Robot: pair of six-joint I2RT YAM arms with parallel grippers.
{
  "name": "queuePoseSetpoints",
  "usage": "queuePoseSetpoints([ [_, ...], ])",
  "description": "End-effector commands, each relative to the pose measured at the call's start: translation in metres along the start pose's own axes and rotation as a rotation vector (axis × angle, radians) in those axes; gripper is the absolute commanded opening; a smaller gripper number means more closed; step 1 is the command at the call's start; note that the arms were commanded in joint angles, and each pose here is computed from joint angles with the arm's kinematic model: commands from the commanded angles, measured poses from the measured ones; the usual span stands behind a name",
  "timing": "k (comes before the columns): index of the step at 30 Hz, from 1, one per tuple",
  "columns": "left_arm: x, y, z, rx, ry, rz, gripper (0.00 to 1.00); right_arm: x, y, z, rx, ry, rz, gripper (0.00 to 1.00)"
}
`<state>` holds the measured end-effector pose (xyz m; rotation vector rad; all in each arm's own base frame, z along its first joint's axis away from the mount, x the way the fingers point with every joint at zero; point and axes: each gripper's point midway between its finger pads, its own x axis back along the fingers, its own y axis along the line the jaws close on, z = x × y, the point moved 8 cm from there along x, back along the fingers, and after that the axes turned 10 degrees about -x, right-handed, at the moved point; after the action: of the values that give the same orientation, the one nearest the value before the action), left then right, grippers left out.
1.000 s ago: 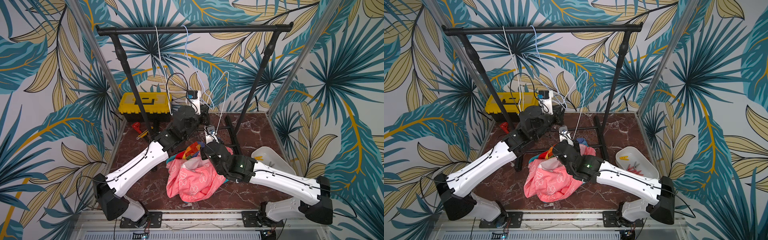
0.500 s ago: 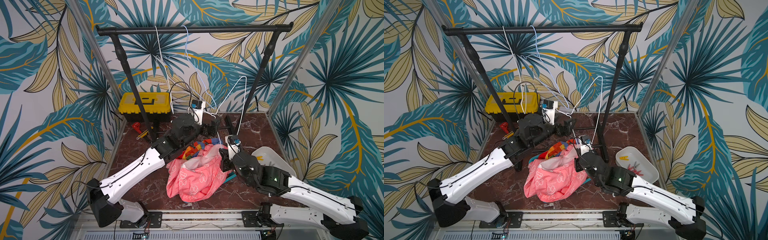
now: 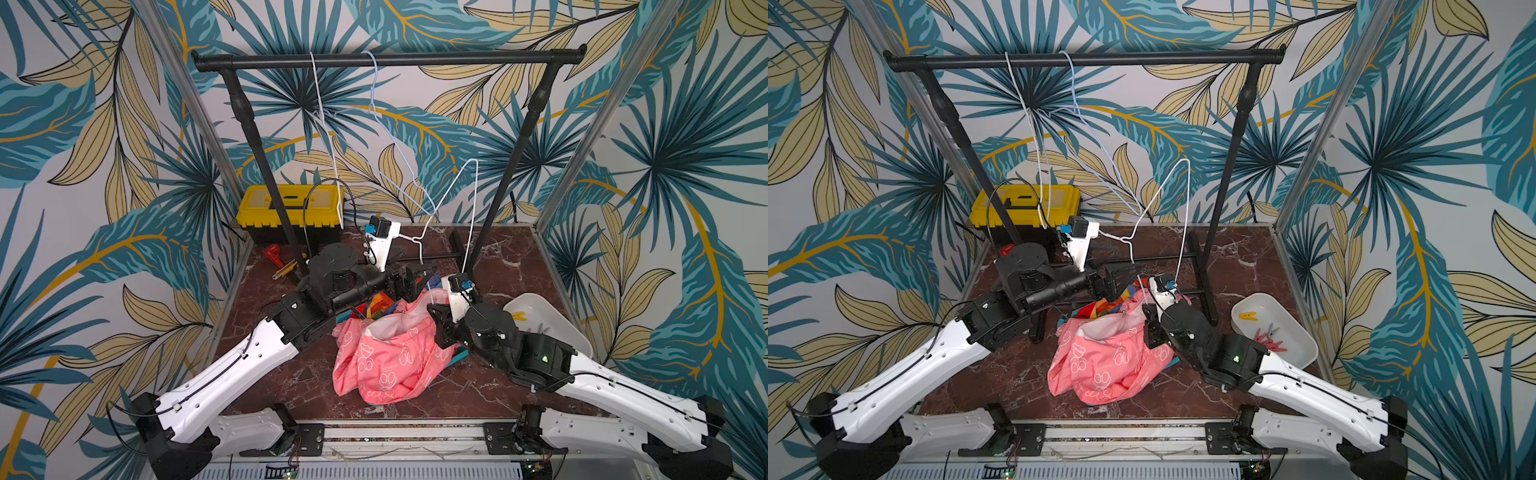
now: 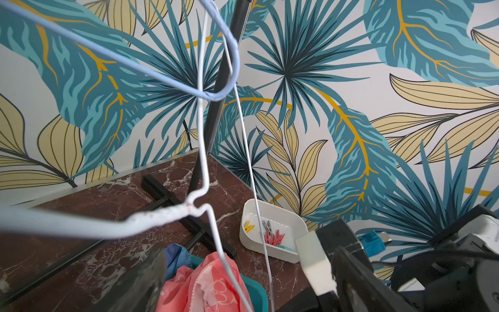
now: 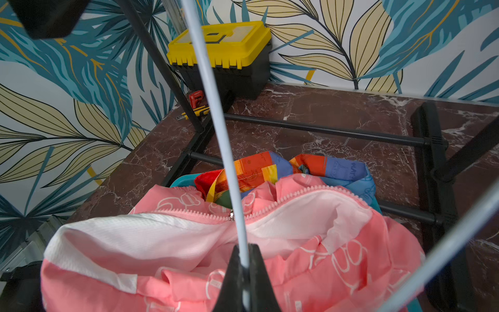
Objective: Remove the clothespins securing jackets to the hanger
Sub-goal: Place the hanger on the clothesline.
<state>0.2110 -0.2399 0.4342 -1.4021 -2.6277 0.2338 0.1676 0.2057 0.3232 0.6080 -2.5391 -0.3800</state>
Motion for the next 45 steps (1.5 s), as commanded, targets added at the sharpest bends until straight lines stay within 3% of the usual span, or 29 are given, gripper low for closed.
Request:
queuePoseSetpoints([
  [1, 0.022, -0.002, -0.029, -0.052, -0.141, 0.0, 1.0, -0.001, -0.023, -0.004, -0.1, -0.049, 0.142, 0.0],
  [9, -0.032, -0.008, -0.013, -0.06, -0.033, 0.158, 1.0, 0.001, 0.001, -0.009, -0.178, -0.084, -0.136, 0.0],
  [16, -0.062, -0.041, -0.018, -0.101, 0.014, 0.564, 1.0, -0.009, 0.012, -0.004, -0.171, -0.059, -0.223, 0.0],
  [19, -0.069, -0.04, -0.009, -0.104, 0.036, 0.578, 0.99, -0.003, 0.012, -0.01, -0.164, -0.093, -0.244, 0.0],
  [22, -0.076, -0.029, 0.001, -0.097, 0.044, 0.47, 1.0, 0.002, 0.01, -0.015, -0.176, -0.129, -0.275, 0.0],
  [27, -0.065, -0.029, -0.001, -0.178, -0.059, 0.454, 1.0, -0.017, 0.01, -0.015, -0.273, -0.083, -0.403, 0.0],
  [34, -0.027, -0.045, -0.007, -0.377, -0.125, 0.646, 0.99, -0.019, 0.019, -0.008, -0.288, -0.066, -0.551, 0.0],
  [40, -0.014, -0.011, -0.012, -0.317, -0.083, 0.704, 1.0, -0.011, 0.018, 0.003, -0.262, -0.029, -0.615, 0.0],
  [45, -0.016, -0.009, -0.01, -0.317, -0.065, 0.776, 1.0, -0.006, 0.017, 0.007, -0.214, 0.014, -0.609, 0.0],
])
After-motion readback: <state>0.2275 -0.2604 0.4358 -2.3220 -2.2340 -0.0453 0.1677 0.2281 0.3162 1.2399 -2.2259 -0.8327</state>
